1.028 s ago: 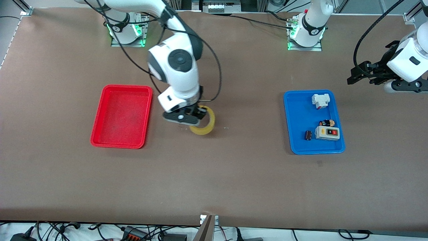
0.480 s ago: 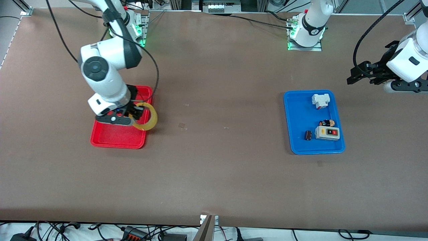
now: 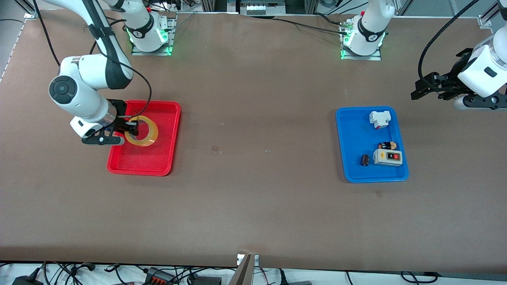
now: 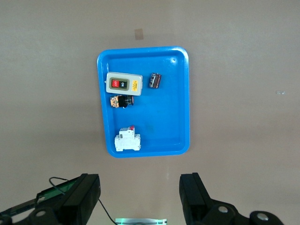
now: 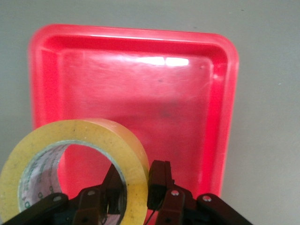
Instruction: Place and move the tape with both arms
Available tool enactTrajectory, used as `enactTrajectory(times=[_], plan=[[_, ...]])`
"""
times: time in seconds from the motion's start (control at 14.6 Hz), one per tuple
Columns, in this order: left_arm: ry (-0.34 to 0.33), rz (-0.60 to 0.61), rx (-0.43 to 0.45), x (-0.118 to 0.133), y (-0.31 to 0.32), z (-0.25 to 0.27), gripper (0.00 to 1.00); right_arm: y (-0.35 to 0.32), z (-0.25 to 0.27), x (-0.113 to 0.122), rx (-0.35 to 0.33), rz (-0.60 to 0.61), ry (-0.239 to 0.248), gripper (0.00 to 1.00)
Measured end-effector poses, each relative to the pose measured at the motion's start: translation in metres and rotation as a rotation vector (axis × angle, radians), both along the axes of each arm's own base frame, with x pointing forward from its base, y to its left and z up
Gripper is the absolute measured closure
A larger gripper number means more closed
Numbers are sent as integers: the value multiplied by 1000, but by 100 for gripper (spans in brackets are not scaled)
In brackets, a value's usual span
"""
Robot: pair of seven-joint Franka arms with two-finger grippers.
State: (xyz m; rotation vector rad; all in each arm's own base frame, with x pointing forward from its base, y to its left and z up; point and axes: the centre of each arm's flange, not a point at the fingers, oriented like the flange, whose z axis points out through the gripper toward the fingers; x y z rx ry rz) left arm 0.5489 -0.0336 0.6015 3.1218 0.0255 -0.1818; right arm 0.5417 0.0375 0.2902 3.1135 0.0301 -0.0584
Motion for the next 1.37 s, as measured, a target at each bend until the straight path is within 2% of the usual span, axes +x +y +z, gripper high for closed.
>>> enactTrajectory(times=[0.21,0.48,0.89,1.03,1.3,1.37], plan=[[0,0,0,0,0,0,0,-19,-30,0,2,11,10,76],[1,0,0,0,0,0,0,-14,-66,-2,5,23,20,76],[1,0,0,0,0,0,0,-9,-83,-5,8,31,38,75],[1,0,0,0,0,0,0,-8,-82,-5,9,31,37,57],[1,0,0,0,0,0,0,-8,-69,0,12,27,12,8],[1,0,0,0,0,0,0,-8,-60,4,13,27,0,2]])
